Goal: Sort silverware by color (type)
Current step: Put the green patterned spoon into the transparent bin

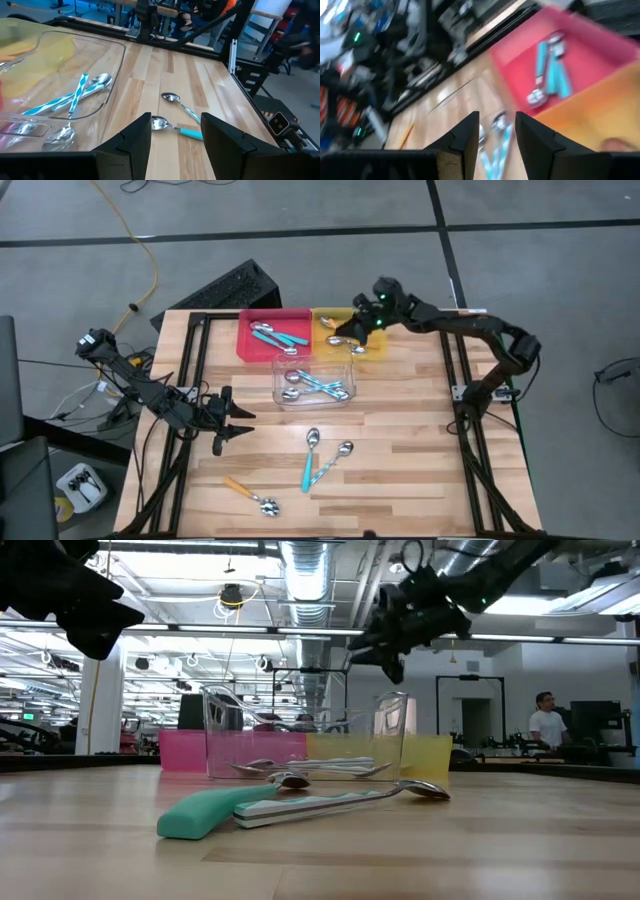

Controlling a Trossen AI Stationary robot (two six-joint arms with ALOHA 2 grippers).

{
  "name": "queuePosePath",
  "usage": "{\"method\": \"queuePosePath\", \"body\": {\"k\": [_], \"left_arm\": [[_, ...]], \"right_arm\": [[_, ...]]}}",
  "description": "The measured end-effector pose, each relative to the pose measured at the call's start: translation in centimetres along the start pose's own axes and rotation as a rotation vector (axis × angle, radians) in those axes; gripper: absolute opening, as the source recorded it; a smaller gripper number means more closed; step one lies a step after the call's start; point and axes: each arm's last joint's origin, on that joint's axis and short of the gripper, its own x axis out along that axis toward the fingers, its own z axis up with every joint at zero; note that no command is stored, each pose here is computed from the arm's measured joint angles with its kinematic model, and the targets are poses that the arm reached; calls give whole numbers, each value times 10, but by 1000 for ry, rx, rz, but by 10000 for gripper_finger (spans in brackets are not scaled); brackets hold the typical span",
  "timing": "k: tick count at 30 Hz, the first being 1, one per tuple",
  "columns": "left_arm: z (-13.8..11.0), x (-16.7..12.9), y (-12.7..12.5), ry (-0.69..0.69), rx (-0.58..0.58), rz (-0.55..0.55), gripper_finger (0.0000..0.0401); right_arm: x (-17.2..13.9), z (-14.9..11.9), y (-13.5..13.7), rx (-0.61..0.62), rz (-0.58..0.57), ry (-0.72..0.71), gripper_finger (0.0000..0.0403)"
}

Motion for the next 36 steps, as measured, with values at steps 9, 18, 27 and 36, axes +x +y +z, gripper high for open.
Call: {"method": "queuePosePath", "body": {"k": [9,18,27,36], "left_arm": [[-2,0,1,17,13,8,155],[-2,0,1,17,14,9,155],[-2,0,2,5,13,34,155],[-1,0,2,5,4,33,155]], "right_arm": [[45,-30,82,-165,63,247,150],[73,-99,186,-590,156,361,150],[102,-166,222,-832,114,438,150],[136,-210,202,-823,110,586,150]]}}
